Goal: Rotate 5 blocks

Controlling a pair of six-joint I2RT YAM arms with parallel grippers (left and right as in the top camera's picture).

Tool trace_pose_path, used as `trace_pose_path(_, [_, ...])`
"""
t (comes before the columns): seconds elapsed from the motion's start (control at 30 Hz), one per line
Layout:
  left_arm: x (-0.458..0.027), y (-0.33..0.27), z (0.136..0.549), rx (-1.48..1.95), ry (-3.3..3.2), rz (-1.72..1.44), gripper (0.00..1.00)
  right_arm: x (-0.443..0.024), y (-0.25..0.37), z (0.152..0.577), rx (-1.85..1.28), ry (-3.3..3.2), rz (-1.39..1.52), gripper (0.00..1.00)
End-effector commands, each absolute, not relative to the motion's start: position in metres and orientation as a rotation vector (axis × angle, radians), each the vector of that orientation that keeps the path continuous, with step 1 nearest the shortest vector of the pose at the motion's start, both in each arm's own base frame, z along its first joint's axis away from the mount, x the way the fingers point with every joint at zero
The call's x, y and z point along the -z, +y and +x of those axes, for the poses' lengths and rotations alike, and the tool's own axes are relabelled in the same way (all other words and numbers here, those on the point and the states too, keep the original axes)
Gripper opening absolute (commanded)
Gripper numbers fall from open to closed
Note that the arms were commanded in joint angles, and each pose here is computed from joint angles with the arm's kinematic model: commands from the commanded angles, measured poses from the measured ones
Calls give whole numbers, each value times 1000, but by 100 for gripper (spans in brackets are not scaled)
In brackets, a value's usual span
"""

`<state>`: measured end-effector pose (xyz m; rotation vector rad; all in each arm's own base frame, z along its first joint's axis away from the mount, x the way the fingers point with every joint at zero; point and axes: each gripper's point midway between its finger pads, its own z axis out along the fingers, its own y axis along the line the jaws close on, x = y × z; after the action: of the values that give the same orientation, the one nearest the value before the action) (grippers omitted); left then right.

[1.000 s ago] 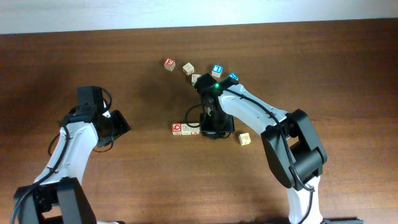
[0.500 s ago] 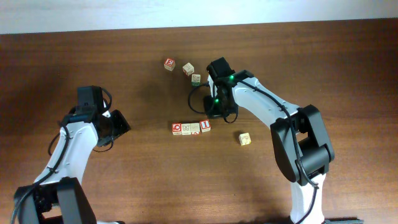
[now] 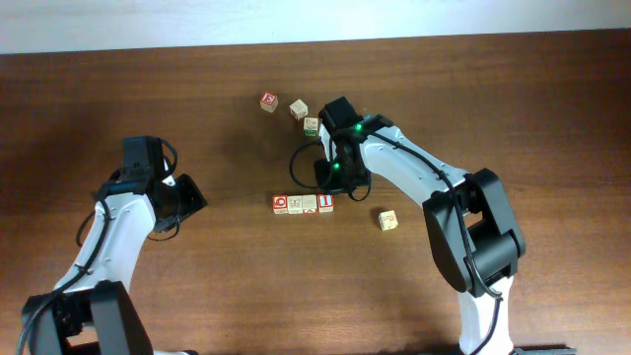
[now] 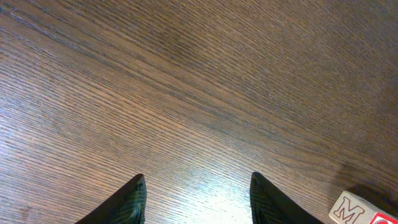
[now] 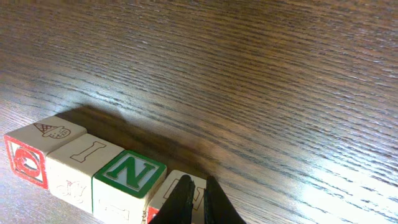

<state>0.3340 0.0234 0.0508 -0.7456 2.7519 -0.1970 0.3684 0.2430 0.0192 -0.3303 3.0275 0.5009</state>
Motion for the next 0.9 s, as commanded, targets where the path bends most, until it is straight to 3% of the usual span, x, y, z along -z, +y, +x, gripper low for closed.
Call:
trace_pose_path(0.0, [-47,25,332,187,2766,-730,52,-15,236,368,-478,3070,-168,10])
trace_pose_path(0.13, [-47,25,332,187,2766,-731,52,-13,214,363,-443,3155,113,10])
trace_pose_path(0.47, [-47,25,332,187,2766,-731,52,-10,204,340,-310,3243,184,10])
trace_pose_path(0.67, [-47,25,331,186,2769,-731,52,-10,227,320,-300,3272,74,10])
trace_pose_path(0.87, [-47,24,330,185,2773,-732,52,-10,234,325,-313,3241,53,9])
